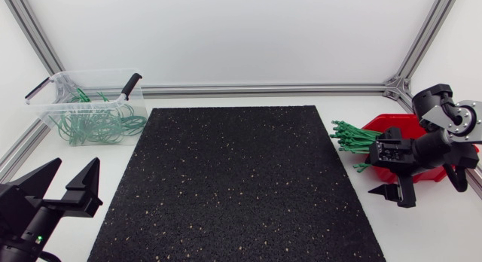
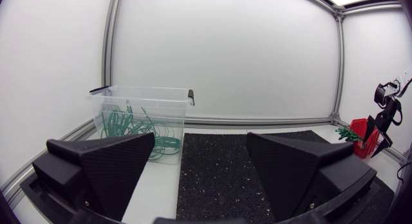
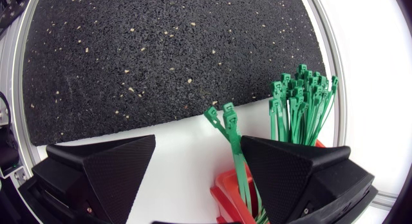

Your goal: Take a green cable tie from the red box, thread the tail through the head to close it, then place it in the transparent bin on the left.

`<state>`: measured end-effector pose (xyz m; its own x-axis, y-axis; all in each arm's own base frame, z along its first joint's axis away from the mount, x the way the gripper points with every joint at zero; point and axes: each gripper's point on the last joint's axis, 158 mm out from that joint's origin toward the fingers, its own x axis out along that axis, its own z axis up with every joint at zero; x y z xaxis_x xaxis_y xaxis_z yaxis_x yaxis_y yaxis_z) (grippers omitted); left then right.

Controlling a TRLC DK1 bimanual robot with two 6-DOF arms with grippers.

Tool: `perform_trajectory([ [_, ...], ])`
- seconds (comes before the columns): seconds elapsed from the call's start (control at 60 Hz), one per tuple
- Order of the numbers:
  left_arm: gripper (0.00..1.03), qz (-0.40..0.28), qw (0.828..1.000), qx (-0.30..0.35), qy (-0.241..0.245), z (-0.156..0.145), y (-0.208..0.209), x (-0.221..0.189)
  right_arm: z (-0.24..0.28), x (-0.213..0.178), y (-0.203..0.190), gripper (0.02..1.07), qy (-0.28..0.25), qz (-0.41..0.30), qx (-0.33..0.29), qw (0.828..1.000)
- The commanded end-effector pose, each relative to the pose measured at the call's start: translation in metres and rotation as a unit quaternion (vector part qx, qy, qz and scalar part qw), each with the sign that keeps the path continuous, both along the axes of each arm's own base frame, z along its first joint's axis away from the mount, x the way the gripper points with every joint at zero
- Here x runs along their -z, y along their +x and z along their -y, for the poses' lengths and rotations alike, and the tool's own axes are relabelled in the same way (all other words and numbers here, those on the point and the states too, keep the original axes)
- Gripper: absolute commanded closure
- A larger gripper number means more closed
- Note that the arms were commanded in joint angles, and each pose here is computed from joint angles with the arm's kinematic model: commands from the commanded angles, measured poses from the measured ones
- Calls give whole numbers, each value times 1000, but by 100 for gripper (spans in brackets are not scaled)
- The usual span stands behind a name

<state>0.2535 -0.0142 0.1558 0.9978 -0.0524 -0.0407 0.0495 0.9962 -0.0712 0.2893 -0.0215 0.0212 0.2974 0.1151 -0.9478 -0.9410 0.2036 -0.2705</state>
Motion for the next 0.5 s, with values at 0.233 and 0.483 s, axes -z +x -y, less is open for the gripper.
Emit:
perform_trajectory([
  [0.233, 4, -34, 999, -8, -8, -3, 1, 26, 0, -6, -29, 10, -22, -4, -29, 999],
  [0.483, 4, -34, 999, -8, -8, -3, 1, 26, 1, -1, -23, 10, -27, 8, -24, 999],
])
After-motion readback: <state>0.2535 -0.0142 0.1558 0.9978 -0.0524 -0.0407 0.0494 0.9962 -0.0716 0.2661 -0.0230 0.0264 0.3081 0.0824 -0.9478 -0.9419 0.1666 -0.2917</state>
